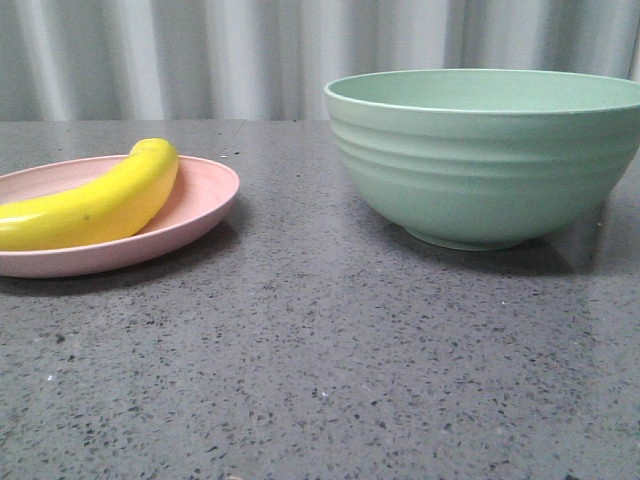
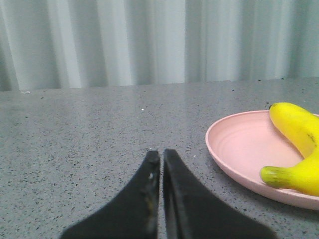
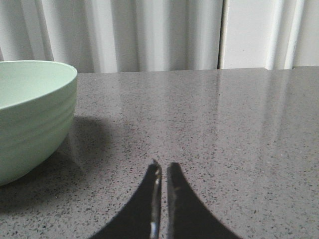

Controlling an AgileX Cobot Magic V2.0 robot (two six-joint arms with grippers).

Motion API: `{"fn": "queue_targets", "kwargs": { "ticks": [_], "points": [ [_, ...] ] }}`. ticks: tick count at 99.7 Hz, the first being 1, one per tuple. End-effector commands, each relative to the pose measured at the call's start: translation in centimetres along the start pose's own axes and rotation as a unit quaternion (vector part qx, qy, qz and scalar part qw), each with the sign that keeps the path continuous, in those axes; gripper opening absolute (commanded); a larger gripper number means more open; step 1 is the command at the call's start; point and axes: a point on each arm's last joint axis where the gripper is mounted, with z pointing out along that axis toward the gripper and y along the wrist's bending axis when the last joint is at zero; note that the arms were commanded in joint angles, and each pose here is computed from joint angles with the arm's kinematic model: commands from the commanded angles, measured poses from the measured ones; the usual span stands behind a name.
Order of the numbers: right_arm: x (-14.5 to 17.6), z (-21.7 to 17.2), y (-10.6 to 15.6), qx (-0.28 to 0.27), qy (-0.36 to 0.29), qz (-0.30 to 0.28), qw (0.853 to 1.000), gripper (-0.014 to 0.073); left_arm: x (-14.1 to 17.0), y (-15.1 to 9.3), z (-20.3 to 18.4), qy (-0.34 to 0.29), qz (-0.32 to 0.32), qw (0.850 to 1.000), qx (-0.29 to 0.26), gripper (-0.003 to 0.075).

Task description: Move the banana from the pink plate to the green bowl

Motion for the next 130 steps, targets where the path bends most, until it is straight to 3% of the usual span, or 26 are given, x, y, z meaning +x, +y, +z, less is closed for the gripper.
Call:
{"fn": "queue_targets", "kwargs": {
  "ticks": [1,89,112,130],
  "points": [
    [-0.2,-0.1,0.0,0.003,-0.044,-0.011,0.999,-0.0070,-0.7,0.0,-0.2,-0.053,-0.004,0.999,-0.002,-0.0020],
    [-0.4,-0.1,0.0,0.003,-0.046,-0.011,0.999,-0.0070,-0.8,0.0,-0.3,-0.055,-0.013,0.998,-0.002,-0.0020],
    [-3.0,-0.5,0.0,0.001,-0.047,0.022,0.999,-0.0069,-3.2,-0.1,-0.4,-0.053,-0.023,0.998,0.001,-0.0020],
    [-5.4,0.1,0.0,0.001,0.024,0.021,0.999,-0.0060,-6.0,-0.1,0.3,-0.034,-0.023,0.999,0.001,-0.0020]
  ]
}}
